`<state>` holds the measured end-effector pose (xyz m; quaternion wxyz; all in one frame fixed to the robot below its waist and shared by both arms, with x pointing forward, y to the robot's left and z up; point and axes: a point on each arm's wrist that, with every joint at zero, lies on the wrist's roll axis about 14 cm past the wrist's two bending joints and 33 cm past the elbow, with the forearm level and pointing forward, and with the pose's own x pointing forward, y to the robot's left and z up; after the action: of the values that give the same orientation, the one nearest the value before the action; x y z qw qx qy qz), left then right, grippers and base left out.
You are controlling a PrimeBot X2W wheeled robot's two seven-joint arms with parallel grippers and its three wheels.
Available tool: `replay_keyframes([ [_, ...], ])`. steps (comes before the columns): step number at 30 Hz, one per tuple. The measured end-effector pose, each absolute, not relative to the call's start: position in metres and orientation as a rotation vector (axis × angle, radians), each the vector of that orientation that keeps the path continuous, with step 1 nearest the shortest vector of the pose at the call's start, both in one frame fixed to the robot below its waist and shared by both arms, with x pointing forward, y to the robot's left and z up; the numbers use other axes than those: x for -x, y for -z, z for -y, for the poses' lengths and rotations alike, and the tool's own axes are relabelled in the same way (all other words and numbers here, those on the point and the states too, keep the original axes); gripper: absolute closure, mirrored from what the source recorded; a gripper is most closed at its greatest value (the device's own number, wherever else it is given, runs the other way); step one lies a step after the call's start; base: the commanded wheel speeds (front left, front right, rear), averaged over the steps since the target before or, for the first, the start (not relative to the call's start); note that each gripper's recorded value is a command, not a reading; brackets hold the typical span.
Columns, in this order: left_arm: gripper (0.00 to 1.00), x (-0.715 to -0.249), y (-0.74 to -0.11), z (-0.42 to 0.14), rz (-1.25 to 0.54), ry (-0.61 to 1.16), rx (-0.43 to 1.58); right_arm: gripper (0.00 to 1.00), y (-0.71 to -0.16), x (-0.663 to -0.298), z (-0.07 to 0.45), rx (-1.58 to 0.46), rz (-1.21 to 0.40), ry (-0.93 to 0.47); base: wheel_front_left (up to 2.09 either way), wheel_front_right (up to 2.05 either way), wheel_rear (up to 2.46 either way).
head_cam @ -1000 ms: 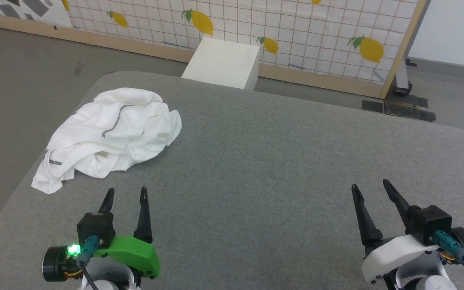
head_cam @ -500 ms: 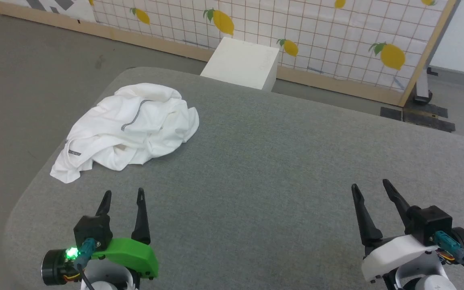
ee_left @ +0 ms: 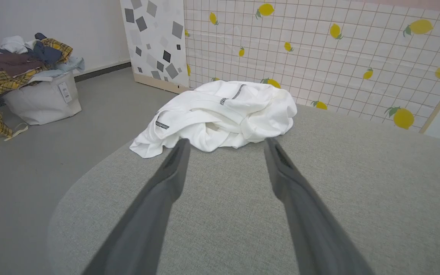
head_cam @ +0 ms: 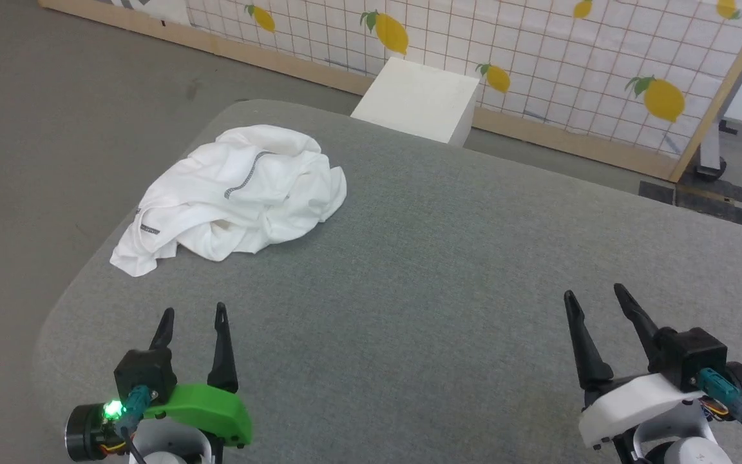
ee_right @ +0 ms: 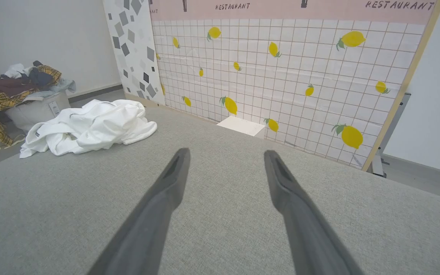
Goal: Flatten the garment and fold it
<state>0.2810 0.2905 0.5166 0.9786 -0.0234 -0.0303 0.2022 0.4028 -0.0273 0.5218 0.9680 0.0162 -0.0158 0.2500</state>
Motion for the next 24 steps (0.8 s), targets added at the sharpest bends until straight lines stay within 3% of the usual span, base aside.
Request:
replay_keyframes([
  [24,0.00,-0.247,-0.515,-0.319,0.089,-0.536,0.064,0.00,-0.522,-0.405,-0.006,-0.090,0.041,-0.590,0.00,0.00,0.00],
])
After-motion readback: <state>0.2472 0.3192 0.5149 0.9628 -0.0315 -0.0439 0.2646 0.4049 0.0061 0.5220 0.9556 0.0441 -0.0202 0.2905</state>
